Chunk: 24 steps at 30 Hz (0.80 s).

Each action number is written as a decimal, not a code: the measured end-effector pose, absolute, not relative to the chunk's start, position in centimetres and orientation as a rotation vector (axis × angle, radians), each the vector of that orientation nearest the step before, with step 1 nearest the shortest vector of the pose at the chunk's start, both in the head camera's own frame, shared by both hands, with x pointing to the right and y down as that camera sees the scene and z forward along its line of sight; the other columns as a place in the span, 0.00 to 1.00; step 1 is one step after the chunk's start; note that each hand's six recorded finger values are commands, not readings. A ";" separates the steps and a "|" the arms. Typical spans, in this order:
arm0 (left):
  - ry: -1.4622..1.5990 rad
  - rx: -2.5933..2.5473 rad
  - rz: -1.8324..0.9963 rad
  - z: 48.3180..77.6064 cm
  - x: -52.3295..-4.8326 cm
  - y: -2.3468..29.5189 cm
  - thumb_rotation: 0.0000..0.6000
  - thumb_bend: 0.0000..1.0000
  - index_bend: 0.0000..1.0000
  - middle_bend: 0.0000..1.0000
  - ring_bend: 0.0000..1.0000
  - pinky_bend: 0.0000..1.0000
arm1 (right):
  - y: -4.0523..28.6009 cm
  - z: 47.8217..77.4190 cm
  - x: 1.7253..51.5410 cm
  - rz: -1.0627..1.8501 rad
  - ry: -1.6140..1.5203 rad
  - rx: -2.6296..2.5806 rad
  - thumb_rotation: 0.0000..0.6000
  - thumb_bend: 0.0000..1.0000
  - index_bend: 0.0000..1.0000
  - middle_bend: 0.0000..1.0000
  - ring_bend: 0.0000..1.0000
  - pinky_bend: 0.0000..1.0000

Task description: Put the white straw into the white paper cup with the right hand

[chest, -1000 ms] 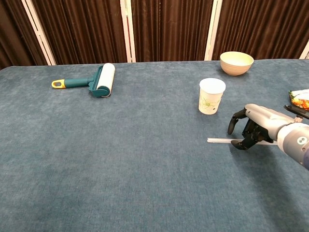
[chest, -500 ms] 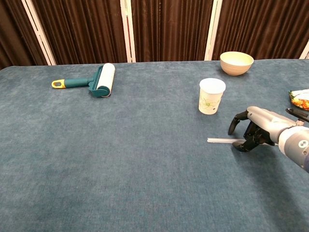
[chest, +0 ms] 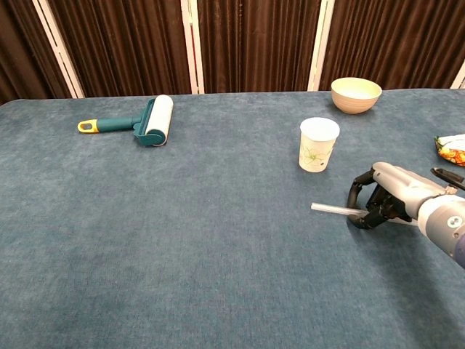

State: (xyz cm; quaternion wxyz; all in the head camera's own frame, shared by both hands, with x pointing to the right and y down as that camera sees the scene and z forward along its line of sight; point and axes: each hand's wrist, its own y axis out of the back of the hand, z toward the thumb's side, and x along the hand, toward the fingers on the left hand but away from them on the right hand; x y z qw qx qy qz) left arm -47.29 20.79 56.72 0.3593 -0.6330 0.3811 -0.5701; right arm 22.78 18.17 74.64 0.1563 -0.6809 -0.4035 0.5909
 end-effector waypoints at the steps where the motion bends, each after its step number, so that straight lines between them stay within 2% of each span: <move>1: 0.983 -1.632 -1.470 56.7 -47.3 20.8 1.00 0.18 0.04 0.00 0.00 0.00 | 18.2 74.6 22.7 1.687 -1.160 -1.951 1.00 0.38 0.54 1.00 0.91 0.87; 15: 0.984 -1.633 -1.471 56.7 -47.3 20.8 1.00 0.18 0.04 0.00 0.00 0.00 | 17.6 73.6 22.9 1.662 -1.216 -1.972 1.00 0.40 0.55 1.00 0.91 0.87; 24: 0.985 -1.632 -1.469 56.7 -47.3 20.8 1.00 0.18 0.05 0.00 0.00 0.00 | 14.1 69.8 24.0 1.532 -1.676 -2.173 1.00 0.39 0.58 1.00 0.91 0.87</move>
